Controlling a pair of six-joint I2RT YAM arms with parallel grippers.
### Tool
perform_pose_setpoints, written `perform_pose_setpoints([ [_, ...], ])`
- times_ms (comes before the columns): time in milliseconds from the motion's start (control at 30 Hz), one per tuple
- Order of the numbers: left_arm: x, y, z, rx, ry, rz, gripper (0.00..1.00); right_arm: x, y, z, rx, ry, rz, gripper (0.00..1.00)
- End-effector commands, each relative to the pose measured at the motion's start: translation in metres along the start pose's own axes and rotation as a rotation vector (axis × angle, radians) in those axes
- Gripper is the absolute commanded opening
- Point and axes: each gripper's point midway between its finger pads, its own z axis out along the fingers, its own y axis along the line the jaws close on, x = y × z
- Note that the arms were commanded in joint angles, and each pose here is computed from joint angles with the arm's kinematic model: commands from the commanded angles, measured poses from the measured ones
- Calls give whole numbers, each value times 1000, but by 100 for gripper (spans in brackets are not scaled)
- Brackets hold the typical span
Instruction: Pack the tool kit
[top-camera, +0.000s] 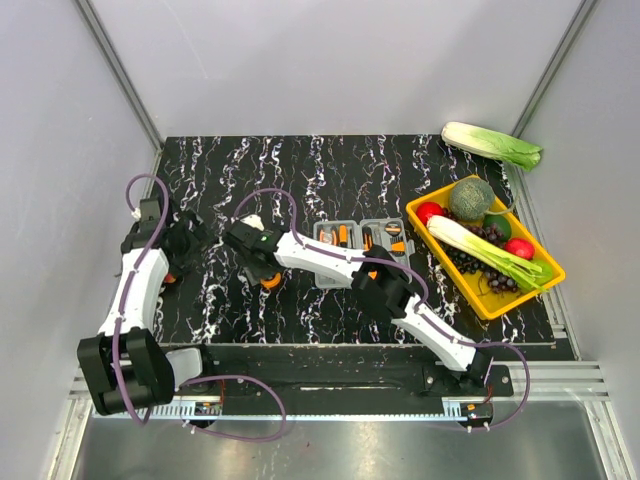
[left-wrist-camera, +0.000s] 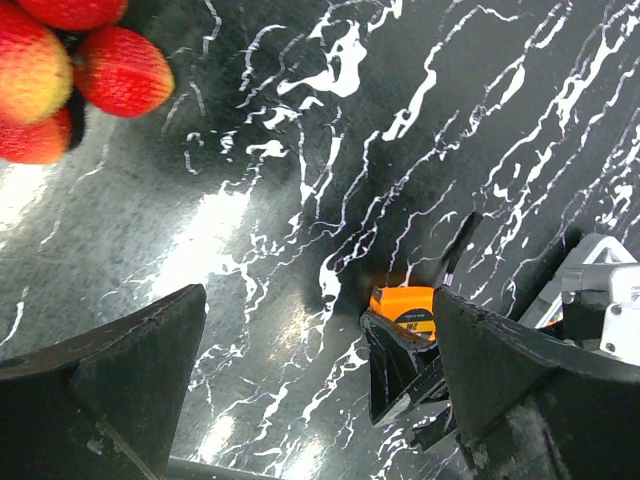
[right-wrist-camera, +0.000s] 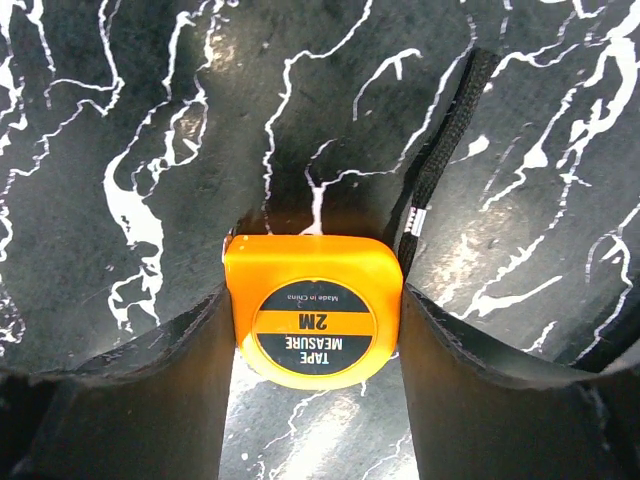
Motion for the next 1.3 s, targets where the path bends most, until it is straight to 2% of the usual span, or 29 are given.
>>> perform_pose_setpoints([
  [0,9,-19,10,132,43,20,99,-22,-28,-32,110,-83,-45,41],
  [233,26,-28,21,215,113,33,95,-15,-87,-75,179,-111,-56,40],
  [500,29,-28,23,222,128,42,95,8,-165,-99,242,-90,24,39],
  [667,32,-28,26,221,144,46,94,19,-202,-97,264,-68,63,39],
  [1000,35,-28,29,217,158,67,94,51,-251,-96,309,-24,141,39],
  [1267,37,-29,32,217,170,68,94,75,-263,-105,314,-3,196,38],
])
